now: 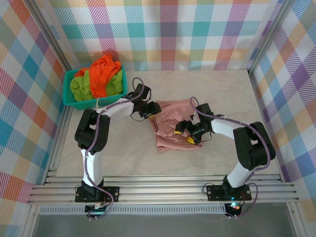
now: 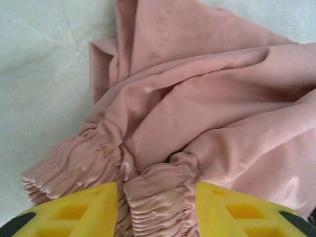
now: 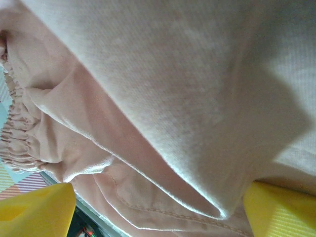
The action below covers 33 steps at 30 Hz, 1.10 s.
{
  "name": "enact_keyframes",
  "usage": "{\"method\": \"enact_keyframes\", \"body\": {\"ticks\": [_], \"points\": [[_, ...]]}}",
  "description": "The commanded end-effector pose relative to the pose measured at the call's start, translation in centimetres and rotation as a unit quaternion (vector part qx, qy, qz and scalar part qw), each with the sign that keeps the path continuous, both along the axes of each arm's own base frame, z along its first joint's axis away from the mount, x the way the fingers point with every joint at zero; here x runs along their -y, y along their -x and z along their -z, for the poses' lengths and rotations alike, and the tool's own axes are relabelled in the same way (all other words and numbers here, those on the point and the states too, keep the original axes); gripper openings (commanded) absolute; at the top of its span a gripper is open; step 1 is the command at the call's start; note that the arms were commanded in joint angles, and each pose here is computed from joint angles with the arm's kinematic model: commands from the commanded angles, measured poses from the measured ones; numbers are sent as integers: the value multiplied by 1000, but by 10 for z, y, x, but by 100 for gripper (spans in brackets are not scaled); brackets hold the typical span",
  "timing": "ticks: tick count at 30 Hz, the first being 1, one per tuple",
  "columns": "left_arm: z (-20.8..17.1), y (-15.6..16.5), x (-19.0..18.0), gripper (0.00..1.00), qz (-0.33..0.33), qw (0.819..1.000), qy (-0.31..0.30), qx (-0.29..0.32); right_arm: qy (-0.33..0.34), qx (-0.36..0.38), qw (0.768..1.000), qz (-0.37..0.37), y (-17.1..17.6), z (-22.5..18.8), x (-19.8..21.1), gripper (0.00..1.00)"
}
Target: Fold and stack the shorts
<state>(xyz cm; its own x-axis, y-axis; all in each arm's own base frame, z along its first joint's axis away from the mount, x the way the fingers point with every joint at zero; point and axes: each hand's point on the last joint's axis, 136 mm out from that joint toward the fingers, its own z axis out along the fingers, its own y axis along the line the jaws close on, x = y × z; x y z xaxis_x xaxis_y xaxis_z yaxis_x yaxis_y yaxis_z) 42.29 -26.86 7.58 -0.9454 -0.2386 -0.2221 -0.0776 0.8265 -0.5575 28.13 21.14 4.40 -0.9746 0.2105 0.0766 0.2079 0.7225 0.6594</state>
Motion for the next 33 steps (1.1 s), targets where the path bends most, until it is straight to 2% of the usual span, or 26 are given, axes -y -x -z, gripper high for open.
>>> {"method": "enact_keyframes", "body": {"ticks": [1, 8, 13, 18, 24, 25, 29, 33], "points": [[-10, 8, 1, 45, 21, 1000, -10, -7, 18, -10, 1000, -11, 4, 17, 5, 88], [7, 11, 15, 39, 30, 999, -4, -32, 15, -12, 1000, -13, 4, 17, 3, 88], [12, 15, 30, 38, 44, 998, -6, -37, 15, -14, 1000, -15, 4, 19, 3, 88], [25, 17, 28, 37, 40, 998, -24, -50, 17, -14, 1000, -16, 5, 20, 4, 88], [4, 0, 23, 3, 19, 999, -31, -6, 21, -16, 999, -20, 6, 21, 4, 88], [-1, -4, 20, 0, 16, 999, -37, 3, 22, -16, 999, -21, 7, 21, 5, 88], [-22, -20, -1, 0, -2, 998, -56, 32, 29, -20, 999, -25, 11, 22, 8, 88], [-22, -31, -23, 0, -16, 997, -62, 34, 30, -24, 999, -26, 16, 25, 10, 88]]}}
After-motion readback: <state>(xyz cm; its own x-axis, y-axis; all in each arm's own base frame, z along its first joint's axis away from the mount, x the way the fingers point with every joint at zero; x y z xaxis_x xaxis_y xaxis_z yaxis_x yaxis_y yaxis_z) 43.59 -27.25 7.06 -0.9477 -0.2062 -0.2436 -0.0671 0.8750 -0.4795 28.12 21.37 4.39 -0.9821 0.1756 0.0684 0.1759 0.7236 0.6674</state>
